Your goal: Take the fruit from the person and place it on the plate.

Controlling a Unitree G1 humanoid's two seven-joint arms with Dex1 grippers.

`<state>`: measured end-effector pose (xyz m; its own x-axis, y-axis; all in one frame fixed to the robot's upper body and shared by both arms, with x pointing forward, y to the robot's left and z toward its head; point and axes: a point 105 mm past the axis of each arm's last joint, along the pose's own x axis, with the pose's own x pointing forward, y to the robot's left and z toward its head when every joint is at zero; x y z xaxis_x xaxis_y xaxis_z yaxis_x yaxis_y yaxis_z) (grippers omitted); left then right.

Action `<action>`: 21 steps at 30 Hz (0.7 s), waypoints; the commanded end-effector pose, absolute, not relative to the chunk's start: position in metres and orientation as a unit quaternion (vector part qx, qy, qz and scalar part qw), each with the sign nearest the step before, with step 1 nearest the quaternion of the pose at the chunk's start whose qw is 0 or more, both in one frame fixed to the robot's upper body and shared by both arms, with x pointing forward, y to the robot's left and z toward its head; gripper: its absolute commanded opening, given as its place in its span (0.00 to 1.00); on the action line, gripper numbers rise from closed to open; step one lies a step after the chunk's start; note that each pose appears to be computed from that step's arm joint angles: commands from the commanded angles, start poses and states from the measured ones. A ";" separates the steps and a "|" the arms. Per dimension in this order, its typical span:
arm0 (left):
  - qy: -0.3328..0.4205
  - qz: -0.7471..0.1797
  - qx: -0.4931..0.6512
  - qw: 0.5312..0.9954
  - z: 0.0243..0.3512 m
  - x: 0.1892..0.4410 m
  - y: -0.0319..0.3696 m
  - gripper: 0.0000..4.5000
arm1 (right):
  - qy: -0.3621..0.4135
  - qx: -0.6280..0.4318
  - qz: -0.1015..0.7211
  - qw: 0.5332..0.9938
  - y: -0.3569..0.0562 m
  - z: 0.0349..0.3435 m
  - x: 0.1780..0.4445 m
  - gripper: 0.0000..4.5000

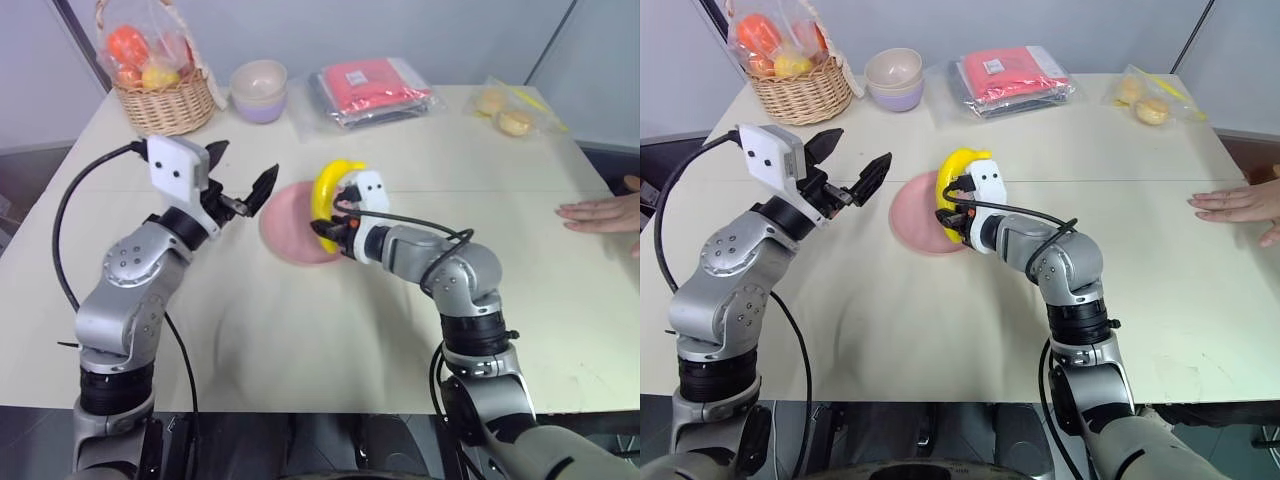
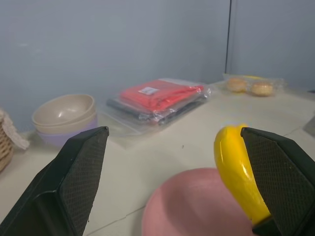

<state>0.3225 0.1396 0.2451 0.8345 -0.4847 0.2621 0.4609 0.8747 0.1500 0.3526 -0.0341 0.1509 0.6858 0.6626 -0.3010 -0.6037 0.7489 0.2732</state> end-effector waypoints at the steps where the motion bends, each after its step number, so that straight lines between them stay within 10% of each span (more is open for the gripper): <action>1: -0.178 -0.244 0.052 0.952 0.261 0.315 0.141 1.00 | 0.191 0.067 0.356 0.912 -0.031 0.149 0.348 0.20; 10: -0.171 -0.251 0.051 0.952 0.258 0.314 0.140 1.00 | 0.175 0.047 0.373 0.910 -0.030 0.153 0.344 0.98; 21: -0.105 -0.312 0.037 0.943 0.239 0.306 0.135 1.00 | -0.019 -0.109 0.442 0.890 -0.087 0.243 0.318 0.98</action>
